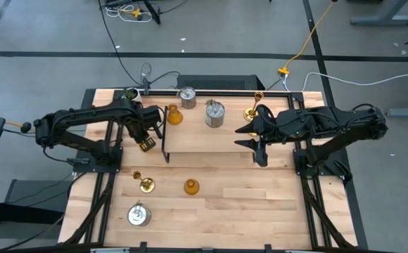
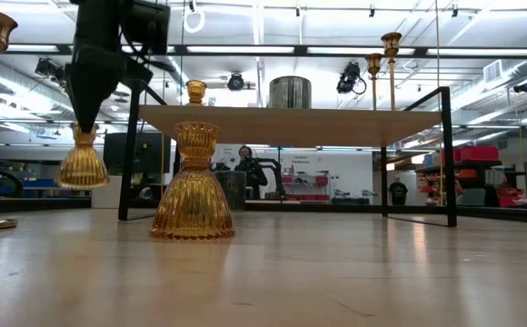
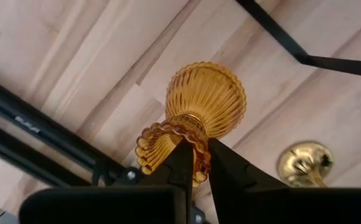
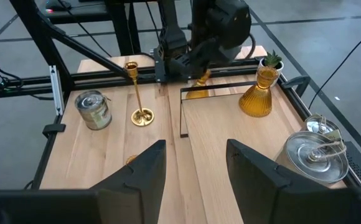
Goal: Pick & Place candle stick holders
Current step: Put the left glass candle holder on the shelf aligned with the other glass candle holder
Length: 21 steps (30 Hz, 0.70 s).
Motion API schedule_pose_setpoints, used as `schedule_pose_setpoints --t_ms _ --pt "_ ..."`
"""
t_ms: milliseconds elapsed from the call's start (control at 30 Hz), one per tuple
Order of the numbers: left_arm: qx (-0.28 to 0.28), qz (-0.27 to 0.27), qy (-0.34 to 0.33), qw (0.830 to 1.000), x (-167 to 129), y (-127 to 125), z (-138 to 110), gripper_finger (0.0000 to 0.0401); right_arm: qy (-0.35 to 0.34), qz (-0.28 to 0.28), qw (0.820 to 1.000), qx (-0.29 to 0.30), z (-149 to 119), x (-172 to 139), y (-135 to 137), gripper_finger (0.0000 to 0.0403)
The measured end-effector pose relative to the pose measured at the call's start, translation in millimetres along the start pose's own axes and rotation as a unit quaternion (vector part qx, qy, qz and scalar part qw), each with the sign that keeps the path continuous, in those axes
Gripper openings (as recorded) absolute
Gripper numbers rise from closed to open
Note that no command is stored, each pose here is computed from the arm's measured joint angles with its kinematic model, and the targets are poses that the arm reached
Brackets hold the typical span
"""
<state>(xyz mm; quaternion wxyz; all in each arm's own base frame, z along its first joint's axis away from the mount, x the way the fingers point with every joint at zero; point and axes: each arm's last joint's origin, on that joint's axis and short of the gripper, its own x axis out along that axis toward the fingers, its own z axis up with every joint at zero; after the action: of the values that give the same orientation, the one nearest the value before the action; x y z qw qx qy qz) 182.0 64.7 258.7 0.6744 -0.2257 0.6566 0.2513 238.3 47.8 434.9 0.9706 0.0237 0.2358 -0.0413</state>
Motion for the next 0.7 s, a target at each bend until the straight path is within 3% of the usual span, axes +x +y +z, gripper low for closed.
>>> schedule_pose_setpoints --t_ms 467,700 --pt "0.002 -0.003 -0.045 0.999 -81 5 -2 0.0037 0.000 0.000 1.000 0.000 0 0 0 0.0168" --pt "0.000 -0.016 -0.102 0.995 -116 7 -3 0.0037 0.000 0.000 1.000 0.000 0 0 0 0.0168"
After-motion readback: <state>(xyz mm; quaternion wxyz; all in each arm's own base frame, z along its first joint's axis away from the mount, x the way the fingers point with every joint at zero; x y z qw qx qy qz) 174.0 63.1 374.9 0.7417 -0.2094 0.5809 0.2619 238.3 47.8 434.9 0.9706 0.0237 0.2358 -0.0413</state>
